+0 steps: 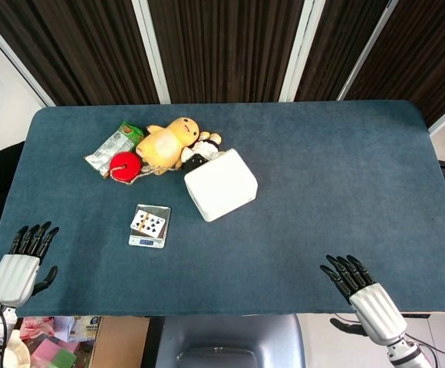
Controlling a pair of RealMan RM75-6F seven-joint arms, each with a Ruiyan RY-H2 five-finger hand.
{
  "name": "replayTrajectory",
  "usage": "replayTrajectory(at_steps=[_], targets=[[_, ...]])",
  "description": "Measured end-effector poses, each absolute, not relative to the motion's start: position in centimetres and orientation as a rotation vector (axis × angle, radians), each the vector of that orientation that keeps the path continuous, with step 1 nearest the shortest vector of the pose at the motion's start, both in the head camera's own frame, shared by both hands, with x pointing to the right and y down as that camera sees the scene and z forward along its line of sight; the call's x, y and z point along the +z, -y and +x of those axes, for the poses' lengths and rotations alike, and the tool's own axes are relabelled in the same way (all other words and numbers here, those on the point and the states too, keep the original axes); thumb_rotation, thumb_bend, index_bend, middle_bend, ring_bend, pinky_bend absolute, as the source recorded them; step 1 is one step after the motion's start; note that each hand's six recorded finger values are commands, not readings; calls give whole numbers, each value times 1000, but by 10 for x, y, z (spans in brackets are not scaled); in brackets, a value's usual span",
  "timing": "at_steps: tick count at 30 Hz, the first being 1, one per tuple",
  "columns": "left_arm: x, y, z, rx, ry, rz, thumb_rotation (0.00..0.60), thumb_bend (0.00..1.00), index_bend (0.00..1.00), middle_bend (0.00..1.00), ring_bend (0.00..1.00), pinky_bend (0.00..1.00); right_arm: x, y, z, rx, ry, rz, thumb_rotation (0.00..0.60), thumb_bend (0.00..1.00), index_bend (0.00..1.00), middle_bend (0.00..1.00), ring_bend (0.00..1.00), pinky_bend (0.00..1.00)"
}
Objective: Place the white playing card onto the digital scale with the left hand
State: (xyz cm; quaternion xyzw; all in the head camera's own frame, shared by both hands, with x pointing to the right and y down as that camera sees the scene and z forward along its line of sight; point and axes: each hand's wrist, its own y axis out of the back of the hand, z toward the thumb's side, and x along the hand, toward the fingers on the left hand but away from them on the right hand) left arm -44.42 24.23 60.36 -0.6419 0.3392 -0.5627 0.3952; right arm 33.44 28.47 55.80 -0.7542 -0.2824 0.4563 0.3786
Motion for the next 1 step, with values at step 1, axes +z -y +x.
replayTrajectory(at_steps=[1], targets=[[602, -242, -443, -1409, -874, -1637, 600, 372, 18, 0, 0, 0, 558, -285, 334, 1167, 719, -1925, 600, 110, 0, 0, 0, 0]])
